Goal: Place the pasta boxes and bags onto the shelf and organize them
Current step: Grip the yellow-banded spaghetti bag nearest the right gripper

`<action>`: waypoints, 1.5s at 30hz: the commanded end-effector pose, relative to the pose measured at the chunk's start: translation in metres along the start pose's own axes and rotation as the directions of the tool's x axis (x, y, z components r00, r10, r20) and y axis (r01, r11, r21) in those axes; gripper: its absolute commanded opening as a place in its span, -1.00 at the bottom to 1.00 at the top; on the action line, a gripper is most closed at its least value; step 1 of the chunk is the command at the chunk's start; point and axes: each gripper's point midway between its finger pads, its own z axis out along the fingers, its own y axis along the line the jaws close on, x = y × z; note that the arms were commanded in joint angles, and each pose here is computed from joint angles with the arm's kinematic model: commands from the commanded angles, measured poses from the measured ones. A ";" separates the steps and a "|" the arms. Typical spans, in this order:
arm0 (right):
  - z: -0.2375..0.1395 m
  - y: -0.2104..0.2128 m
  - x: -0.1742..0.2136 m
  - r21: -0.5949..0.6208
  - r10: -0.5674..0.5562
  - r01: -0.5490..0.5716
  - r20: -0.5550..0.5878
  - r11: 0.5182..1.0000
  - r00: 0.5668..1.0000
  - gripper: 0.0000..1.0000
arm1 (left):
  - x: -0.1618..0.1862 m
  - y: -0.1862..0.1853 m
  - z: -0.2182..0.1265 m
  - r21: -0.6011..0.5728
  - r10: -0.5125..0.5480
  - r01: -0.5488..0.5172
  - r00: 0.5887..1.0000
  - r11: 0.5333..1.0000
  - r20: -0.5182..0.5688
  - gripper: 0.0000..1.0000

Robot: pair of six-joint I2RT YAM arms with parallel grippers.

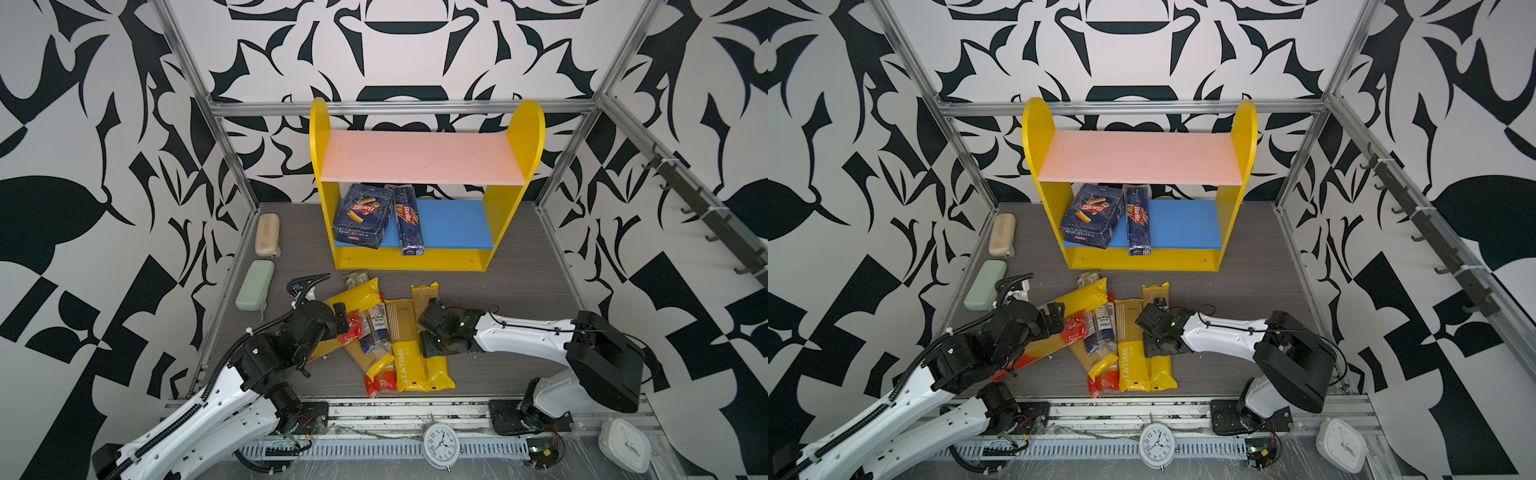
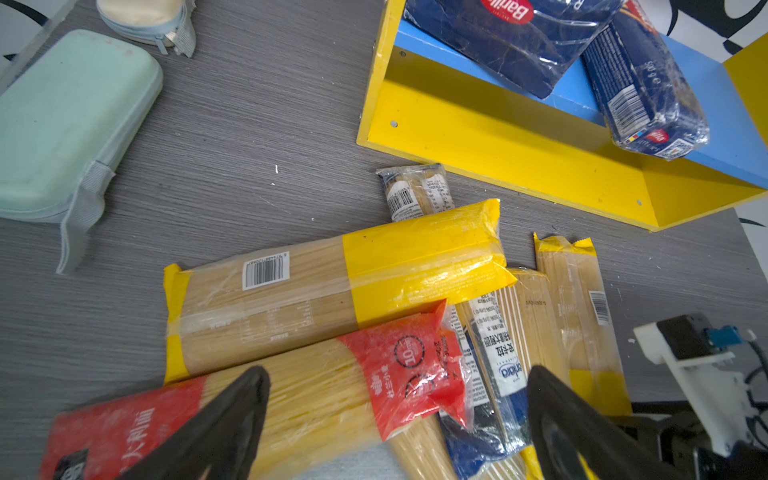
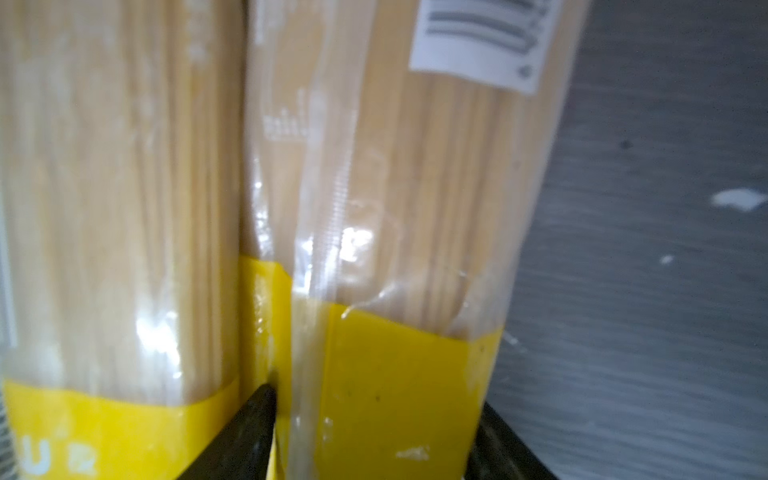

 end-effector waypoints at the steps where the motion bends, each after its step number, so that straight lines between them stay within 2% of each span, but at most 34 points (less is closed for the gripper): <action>1: -0.002 -0.044 0.006 0.140 -0.012 0.015 -0.023 0.990 1.000 0.40 | -0.003 0.009 -0.004 -0.033 0.000 0.000 1.000 0.999 0.015 0.98; 7: -0.010 -0.057 0.000 0.135 -0.003 0.006 -0.023 0.991 1.000 0.43 | -0.004 0.005 0.000 -0.035 0.013 -0.013 1.000 0.999 0.011 0.98; 14: -0.023 -0.041 0.000 0.030 -0.035 0.035 0.006 0.999 0.999 0.65 | -0.004 0.000 0.005 -0.041 0.028 -0.028 1.000 0.999 -0.003 0.99; 18: -0.029 -0.041 0.005 0.011 -0.037 0.037 0.025 0.999 0.999 0.73 | -0.003 -0.002 0.007 -0.037 0.028 -0.028 1.000 0.999 -0.007 0.99; 30: -0.016 -0.037 0.035 0.047 -0.091 0.092 -0.012 0.995 0.996 0.79 | -0.001 -0.004 0.008 -0.027 0.016 -0.017 1.000 0.999 -0.016 0.98; 34: -0.011 -0.033 0.040 0.042 -0.096 0.096 -0.017 0.994 0.995 0.79 | 0.000 -0.003 0.006 -0.022 0.011 -0.011 1.000 1.000 -0.016 0.98; 39: 0.000 -0.042 0.046 0.109 -0.087 0.092 -0.052 0.990 0.995 0.79 | 0.002 0.000 0.004 -0.022 -0.001 0.001 1.000 1.000 -0.015 0.98; 45: 0.013 -0.046 0.054 0.152 -0.089 0.102 -0.093 0.983 0.992 0.50 | 0.003 0.005 0.001 -0.019 -0.013 0.013 1.000 1.000 -0.010 0.98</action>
